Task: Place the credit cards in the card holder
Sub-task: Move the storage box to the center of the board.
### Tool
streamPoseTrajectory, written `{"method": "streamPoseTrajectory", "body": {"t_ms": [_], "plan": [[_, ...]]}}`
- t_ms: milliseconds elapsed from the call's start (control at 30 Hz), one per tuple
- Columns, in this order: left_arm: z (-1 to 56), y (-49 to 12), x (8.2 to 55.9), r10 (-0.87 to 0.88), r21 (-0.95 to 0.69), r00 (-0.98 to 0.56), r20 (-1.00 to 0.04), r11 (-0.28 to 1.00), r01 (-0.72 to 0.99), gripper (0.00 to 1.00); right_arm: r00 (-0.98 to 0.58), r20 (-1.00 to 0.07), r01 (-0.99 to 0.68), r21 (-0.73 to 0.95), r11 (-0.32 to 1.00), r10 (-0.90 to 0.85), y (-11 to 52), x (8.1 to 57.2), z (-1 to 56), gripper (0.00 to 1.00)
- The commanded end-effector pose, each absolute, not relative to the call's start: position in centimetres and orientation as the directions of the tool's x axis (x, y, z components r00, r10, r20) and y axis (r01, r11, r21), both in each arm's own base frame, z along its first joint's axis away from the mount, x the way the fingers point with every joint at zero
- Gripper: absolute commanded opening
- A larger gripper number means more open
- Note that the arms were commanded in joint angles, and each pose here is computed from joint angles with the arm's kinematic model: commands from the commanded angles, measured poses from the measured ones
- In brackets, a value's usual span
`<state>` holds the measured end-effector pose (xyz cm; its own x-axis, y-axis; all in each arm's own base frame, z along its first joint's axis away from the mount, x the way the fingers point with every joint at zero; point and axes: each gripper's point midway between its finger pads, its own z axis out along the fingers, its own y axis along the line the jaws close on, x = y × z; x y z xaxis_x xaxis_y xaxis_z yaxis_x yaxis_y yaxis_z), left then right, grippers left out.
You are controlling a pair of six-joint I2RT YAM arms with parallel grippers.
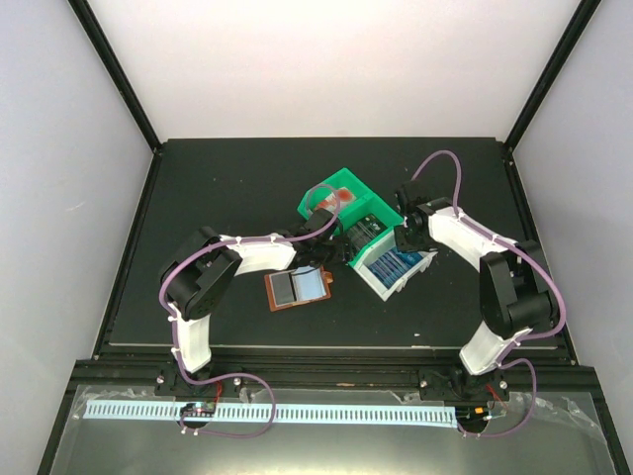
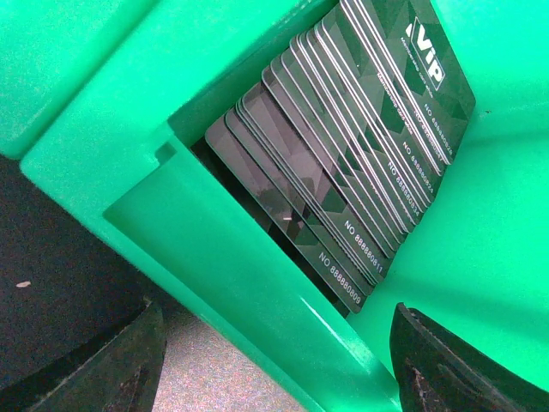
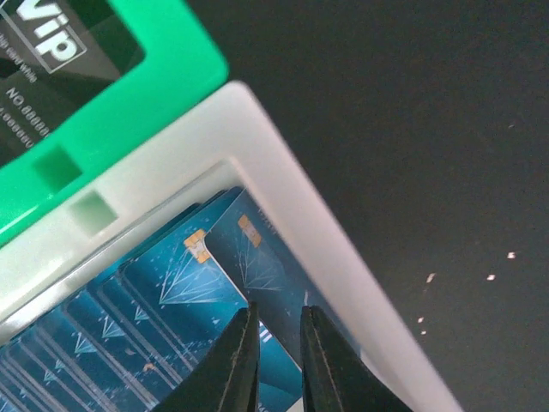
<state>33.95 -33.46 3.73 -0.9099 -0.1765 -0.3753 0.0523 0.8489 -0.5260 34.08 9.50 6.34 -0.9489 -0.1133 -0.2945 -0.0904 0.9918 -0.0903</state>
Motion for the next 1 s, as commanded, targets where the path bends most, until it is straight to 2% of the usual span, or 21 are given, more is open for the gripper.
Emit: {"method": "streamPoseTrajectory", "body": {"t_ms": [0,300,733,800,900,967], "plan": [[0.9,-31.1,33.0,-0.152,-0.425,-0.930,-0.334,0.905,0.005,0.73,-0.931,-0.340,-0.072,-0.184,0.980,-0.133,8.3,35.3,7.2,0.16],[0.7,-31.1,33.1,-0.152,-0.426,-0.932,-0.330,0.905,0.004,0.73,-0.930,-0.291,-0.135,-0.298,0.945,-0.225,8.4,35.3,5.8,0.14],[0.6,-31.2,33.0,-0.151,-0.439,-0.935,-0.320,0.898,0.005,0.72,-0.909,-0.225,-0.218,-0.459,0.861,-0.350,7.8,34.9,5.2,0.21],[0.6,-31.3,33.0,-0.151,-0.443,-0.935,-0.320,0.897,0.007,0.73,-0.907,-0.226,-0.225,-0.456,0.861,-0.357,7.9,34.9,5.3,0.18],[1.2,-31.6,33.1,-0.144,-0.458,-0.933,-0.330,0.889,0.024,0.73,-0.900,-0.233,-0.240,-0.442,0.864,-0.369,8.5,34.9,5.6,0.03],[1.7,-31.8,33.2,-0.137,-0.470,-0.931,-0.339,0.882,0.041,0.73,-0.885,-0.258,-0.254,-0.429,0.867,-0.387,9.3,35.0,6.3,0.01]]}}
